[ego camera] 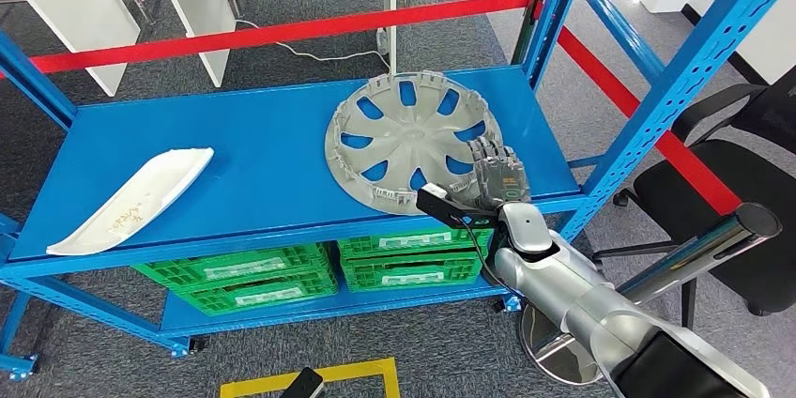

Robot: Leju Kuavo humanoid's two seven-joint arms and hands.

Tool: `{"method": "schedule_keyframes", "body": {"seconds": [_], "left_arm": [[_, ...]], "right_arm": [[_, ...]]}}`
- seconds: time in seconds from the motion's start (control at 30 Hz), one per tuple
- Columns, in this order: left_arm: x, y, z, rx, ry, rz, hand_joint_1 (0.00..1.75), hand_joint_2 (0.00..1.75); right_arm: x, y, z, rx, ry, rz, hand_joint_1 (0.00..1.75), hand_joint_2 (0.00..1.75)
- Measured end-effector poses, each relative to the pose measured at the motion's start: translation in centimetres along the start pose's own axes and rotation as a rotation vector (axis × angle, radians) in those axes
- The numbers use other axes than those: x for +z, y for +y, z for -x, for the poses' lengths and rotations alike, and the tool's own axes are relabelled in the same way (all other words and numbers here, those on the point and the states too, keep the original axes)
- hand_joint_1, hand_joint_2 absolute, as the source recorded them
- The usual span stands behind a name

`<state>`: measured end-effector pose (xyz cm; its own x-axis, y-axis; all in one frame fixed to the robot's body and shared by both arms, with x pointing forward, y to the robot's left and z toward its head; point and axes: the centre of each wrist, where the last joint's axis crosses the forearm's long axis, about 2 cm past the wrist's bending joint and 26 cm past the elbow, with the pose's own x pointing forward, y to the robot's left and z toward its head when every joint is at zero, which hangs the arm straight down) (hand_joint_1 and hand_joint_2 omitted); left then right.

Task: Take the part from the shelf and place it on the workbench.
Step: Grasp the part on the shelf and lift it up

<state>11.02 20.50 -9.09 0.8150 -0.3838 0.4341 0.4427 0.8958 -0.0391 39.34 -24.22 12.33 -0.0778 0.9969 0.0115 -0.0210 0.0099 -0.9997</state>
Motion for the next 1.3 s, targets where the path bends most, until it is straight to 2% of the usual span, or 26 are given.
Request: {"method": "schedule_keyframes", "body": {"seconds": [0.13,0.27,0.7,1.3], "left_arm": [[0.0,0.0,0.0,0.0,0.0,0.0,0.0,0.0],[0.0,0.0,0.0,0.0,0.0,0.0,0.0,0.0],[0.0,0.0,0.2,-0.001,-0.009,-0.001,0.0,0.0],[0.1,0.2,0.7,-0.003,-0.011,-0.005,0.0,0.0]], "right_arm": [[0.0,0.3,0.1,0.001,0.006,-0.037,0.0,0.0],[0.0,0.4,0.2,-0.001,0.002,-0.07,0.0,1.75],[-0.1,0.4,0.2,-0.016,-0.002,-0.134,0.0,1.75],[-0.3,-0.8,-0.9,-0.062,0.009,-0.13,0.0,1.75]]}}
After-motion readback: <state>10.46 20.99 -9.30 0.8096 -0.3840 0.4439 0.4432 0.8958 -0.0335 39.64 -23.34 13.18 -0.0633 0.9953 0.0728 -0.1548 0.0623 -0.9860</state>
